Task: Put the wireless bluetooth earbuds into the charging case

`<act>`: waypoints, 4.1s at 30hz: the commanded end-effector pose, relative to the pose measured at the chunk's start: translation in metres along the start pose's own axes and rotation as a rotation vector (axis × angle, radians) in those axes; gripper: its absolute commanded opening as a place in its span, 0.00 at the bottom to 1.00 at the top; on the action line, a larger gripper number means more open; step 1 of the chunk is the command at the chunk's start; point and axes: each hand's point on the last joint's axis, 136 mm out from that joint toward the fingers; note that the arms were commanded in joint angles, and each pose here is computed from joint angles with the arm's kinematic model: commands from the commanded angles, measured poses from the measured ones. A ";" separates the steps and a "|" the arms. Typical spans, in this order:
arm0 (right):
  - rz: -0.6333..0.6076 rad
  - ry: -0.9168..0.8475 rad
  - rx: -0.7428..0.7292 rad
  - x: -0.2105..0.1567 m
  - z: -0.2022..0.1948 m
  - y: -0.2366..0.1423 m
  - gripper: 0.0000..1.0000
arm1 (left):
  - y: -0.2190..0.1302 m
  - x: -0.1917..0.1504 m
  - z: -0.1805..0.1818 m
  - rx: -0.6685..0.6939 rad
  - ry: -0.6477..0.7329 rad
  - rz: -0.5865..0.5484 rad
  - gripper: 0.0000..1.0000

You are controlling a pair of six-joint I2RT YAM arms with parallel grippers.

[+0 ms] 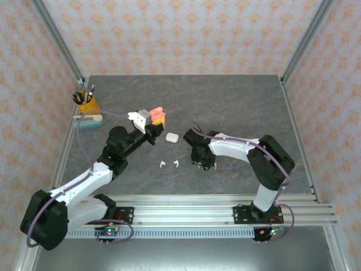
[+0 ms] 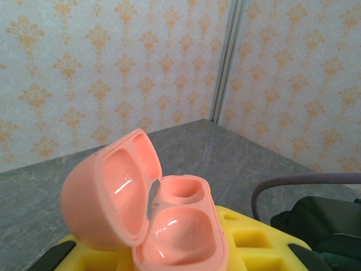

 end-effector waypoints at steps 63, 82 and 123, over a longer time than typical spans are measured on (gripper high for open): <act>-1.002 -0.192 0.939 0.131 0.103 -0.422 0.27 | 0.047 0.090 -0.011 0.029 0.216 -0.148 0.00; -0.991 -0.241 1.240 0.114 0.135 -0.469 0.27 | 0.078 0.157 0.003 0.126 0.213 -0.325 0.00; -0.794 -0.356 1.311 0.093 0.185 -0.432 0.26 | 0.082 0.165 -0.002 0.086 0.183 -0.324 0.00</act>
Point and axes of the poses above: each hand's point on the last joint's axis, 136 mm out from that joint toward the fingers, its own y axis out along the fingers, its own z axis along the line the jaws close on, x = y × z, and after that the axes turned 10 degrees about y, right-handed
